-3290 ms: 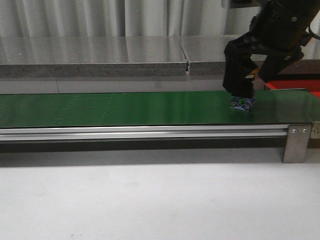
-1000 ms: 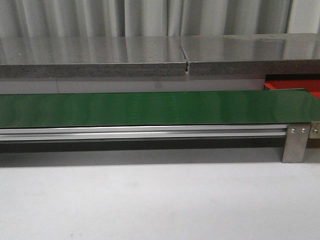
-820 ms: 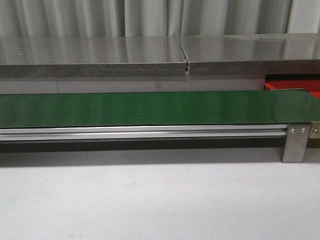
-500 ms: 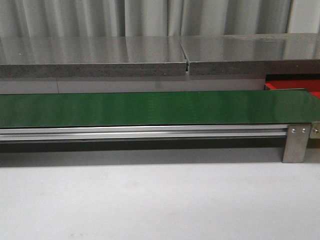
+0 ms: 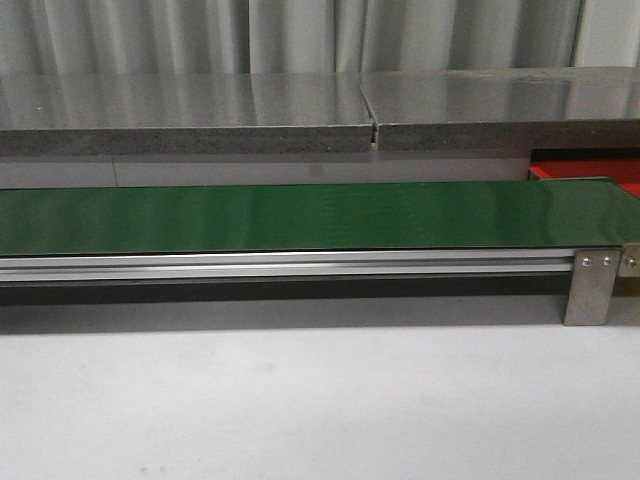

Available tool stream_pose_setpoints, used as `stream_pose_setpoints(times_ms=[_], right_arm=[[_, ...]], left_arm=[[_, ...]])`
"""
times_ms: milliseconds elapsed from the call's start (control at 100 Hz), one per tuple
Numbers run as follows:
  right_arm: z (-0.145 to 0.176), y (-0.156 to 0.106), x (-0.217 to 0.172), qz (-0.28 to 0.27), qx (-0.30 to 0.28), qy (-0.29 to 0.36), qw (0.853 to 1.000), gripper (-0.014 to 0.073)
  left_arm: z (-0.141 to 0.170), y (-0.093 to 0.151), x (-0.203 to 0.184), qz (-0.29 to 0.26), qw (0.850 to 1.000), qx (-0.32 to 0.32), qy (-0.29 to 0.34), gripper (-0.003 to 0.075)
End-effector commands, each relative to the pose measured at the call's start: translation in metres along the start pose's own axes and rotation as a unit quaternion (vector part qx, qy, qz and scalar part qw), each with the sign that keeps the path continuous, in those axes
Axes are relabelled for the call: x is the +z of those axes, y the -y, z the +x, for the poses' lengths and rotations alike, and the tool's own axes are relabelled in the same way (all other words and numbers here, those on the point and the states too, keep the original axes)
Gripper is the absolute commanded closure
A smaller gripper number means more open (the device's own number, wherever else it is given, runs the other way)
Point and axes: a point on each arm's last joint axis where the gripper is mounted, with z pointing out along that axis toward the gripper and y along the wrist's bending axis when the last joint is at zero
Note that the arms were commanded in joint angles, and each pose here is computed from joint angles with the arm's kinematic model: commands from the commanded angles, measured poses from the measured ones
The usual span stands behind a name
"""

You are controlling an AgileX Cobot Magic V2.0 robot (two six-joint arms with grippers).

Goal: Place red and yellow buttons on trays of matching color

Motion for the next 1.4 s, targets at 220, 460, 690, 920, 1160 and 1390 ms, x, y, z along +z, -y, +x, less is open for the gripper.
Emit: stream_pose_setpoints(times_ms=[220,460,690,920,1160,1390], right_arm=[[0.001,-0.031,-0.088,-0.042,-0.063,0.135,0.988,-0.0049],[0.045,-0.042,-0.114,-0.073,-0.087,0.154,0.982,-0.0049],[0.076,-0.039,-0.133,-0.080,-0.095,0.178,0.976,0.0120],[0.083,-0.036,-0.148,-0.080,-0.094,0.202,0.972,0.0657],[0.084,-0.036,-0.147,-0.080,-0.094,0.200,0.972,0.0663],[0.084,-0.036,-0.147,-0.081,-0.094,0.198,0.972,0.0663]], left_arm=[[-0.014,0.002,-0.002,0.010,0.999,-0.006,0.043,0.0739],[-0.014,0.002,-0.002,0.010,0.999,-0.006,0.043,0.0739],[-0.014,0.002,-0.002,0.010,0.999,-0.006,0.043,0.0739],[-0.014,0.002,-0.002,0.010,0.999,-0.006,0.043,0.0739],[-0.014,0.002,-0.002,0.010,0.999,-0.006,0.043,0.0739],[-0.014,0.002,-0.002,0.010,0.999,-0.006,0.043,0.0739]])
